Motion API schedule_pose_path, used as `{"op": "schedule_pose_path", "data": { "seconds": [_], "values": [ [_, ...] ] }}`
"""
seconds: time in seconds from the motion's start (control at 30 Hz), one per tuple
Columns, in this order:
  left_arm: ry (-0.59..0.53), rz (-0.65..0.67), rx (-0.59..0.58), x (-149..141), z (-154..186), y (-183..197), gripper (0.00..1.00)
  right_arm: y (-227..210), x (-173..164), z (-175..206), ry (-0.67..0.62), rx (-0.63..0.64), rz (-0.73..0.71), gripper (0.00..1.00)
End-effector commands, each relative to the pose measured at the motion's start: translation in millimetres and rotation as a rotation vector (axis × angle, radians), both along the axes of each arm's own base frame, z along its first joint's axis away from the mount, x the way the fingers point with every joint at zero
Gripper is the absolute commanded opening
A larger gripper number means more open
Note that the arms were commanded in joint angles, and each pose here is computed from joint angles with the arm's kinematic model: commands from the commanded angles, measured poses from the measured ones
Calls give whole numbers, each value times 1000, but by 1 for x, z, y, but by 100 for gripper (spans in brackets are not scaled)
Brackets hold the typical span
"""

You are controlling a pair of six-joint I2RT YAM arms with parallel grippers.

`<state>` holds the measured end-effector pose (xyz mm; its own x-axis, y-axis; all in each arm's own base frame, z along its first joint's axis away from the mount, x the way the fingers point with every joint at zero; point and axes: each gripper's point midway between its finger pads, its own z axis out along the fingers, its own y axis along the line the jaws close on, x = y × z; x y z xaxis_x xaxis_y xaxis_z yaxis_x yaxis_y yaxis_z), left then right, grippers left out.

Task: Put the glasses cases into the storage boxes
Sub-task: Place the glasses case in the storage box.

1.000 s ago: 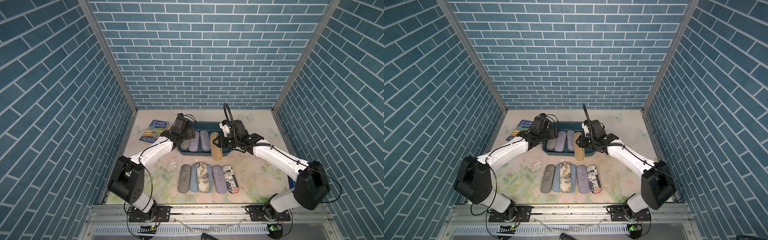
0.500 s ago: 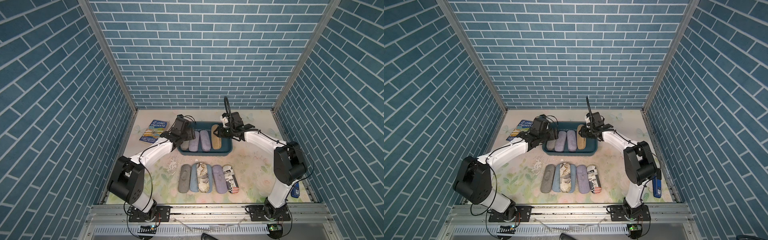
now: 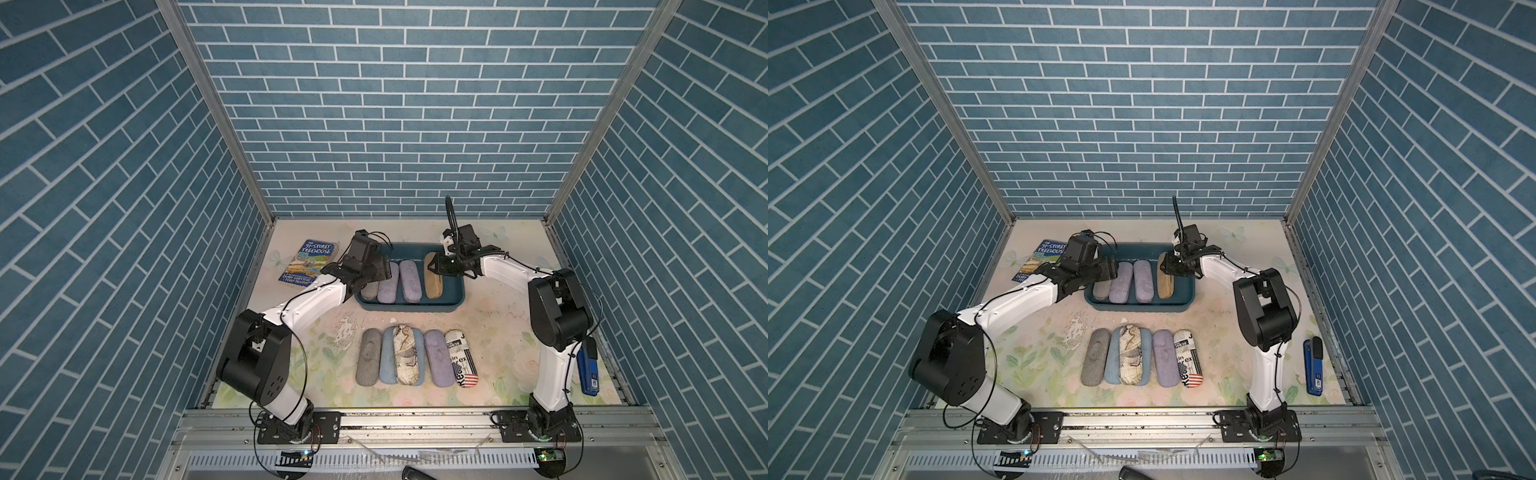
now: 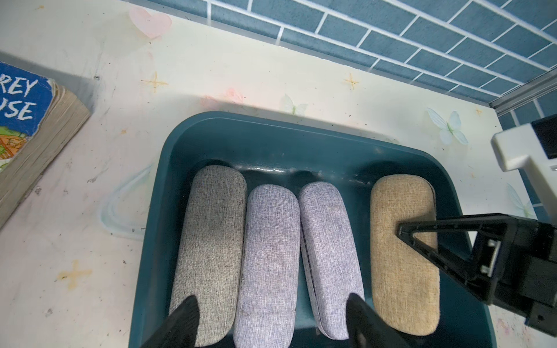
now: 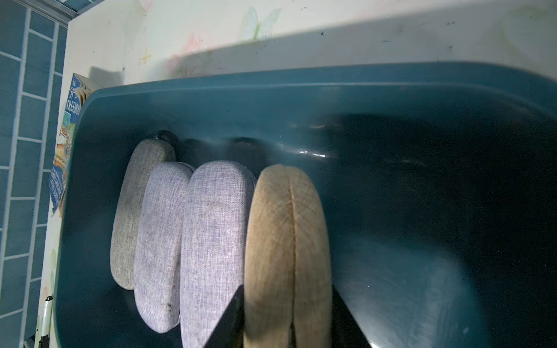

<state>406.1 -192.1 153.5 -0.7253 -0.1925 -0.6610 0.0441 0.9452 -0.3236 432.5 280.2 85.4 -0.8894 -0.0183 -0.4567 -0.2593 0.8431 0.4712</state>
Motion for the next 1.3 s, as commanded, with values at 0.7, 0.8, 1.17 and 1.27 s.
{"op": "schedule_pose_path", "data": {
  "seconds": [0.7,0.8,1.17,1.27],
  "values": [
    [14,-8,-8,12,-5,-3,78,38,-4,-2,58,120,81,37],
    [18,-8,-7,12,-7,-3,78,37,-4,-5,63,113,77,39],
    [25,-5,-9,10,-12,0,78,26,-3,3,29,58,59,62],
    [26,-4,-9,9,-13,1,78,21,-1,11,4,28,52,63]
  ]
}}
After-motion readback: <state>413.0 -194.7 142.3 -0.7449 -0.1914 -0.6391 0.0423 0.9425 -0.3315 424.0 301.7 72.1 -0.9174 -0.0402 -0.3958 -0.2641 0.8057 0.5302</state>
